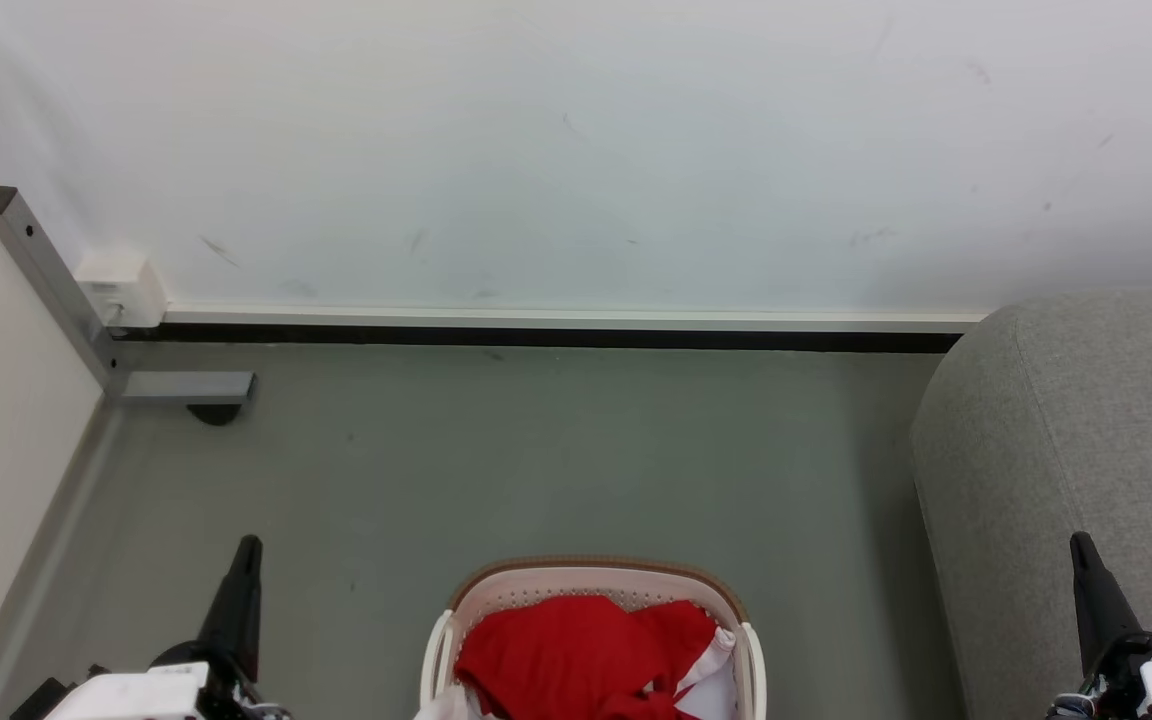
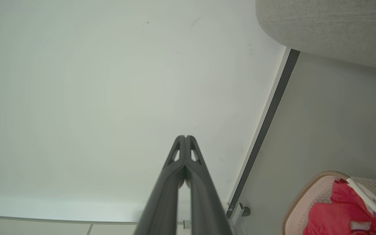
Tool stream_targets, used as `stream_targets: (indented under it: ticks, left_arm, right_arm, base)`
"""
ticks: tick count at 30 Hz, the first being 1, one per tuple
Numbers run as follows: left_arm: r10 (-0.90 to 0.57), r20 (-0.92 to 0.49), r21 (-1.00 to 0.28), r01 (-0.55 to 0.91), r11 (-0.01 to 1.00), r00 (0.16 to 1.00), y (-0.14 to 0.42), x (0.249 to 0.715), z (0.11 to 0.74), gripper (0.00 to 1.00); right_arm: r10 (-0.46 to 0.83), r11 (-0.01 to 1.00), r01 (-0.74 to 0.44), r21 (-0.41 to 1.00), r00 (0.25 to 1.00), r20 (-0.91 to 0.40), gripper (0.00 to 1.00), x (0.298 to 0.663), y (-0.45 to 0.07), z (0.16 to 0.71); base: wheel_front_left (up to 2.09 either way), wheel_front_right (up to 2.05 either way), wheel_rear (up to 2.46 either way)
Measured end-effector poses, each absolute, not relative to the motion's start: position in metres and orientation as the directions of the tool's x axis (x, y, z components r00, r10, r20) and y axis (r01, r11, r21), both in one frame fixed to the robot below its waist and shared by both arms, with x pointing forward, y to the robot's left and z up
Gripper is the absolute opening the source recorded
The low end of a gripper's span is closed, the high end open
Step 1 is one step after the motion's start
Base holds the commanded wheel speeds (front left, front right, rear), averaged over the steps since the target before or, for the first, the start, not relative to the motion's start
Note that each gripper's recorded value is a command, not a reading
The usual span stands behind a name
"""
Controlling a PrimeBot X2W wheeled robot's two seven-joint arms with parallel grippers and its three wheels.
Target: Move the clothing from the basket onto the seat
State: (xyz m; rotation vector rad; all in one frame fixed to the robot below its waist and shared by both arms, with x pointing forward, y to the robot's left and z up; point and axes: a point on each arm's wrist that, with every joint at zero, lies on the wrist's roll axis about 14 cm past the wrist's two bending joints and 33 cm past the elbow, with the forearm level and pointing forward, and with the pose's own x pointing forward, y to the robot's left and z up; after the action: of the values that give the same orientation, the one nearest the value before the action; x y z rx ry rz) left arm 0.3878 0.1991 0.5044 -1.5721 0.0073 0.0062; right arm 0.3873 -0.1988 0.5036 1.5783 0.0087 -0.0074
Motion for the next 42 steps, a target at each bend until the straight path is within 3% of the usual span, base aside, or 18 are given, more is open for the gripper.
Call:
stream_targets:
  ticks: [14, 15, 24, 34, 42]
  left_arm:
    - [-0.001, -0.009, -1.0, -0.009, -0.001, 1.0, 0.199, 0.388, 0.504, 0.0]
    - [0.0, -0.013, -1.0, -0.013, -0.002, 1.0, 0.199, 0.387, 0.503, 1.0]
    - [0.002, -0.062, -0.998, -0.062, 0.007, 0.998, 0.192, 0.381, 0.487, 1.0]
    - [0.011, -0.084, -0.989, -0.085, 0.121, 0.996, 0.188, 0.381, 0.483, 1.0]
    - [0.012, -0.11, -0.943, -0.109, 0.316, 0.994, 0.183, 0.381, 0.485, 1.0]
  right_arm:
    - [0.001, -0.008, 0.01, 1.0, 1.0, -0.01, 0.0, 0.387, -0.199, 0.504]
    - [0.001, -0.009, 0.014, 1.0, 1.0, -0.014, 1.0, 0.387, -0.198, 0.502]
    - [-0.011, 0.021, 0.059, 0.998, 0.998, -0.059, 1.0, 0.38, -0.196, 0.488]
    - [-0.01, 0.247, 0.065, 0.967, 0.998, -0.065, 1.0, 0.377, -0.197, 0.487]
    - [0.0, 0.445, 0.033, 0.895, 0.999, -0.038, 1.0, 0.377, -0.194, 0.496]
  base:
    - [0.0, 0.0, 0.0]
    - [0.0, 0.0, 0.0]
    - [0.0, 0.0, 0.0]
    - [0.0, 0.0, 0.0]
    - [0.0, 0.0, 0.0]
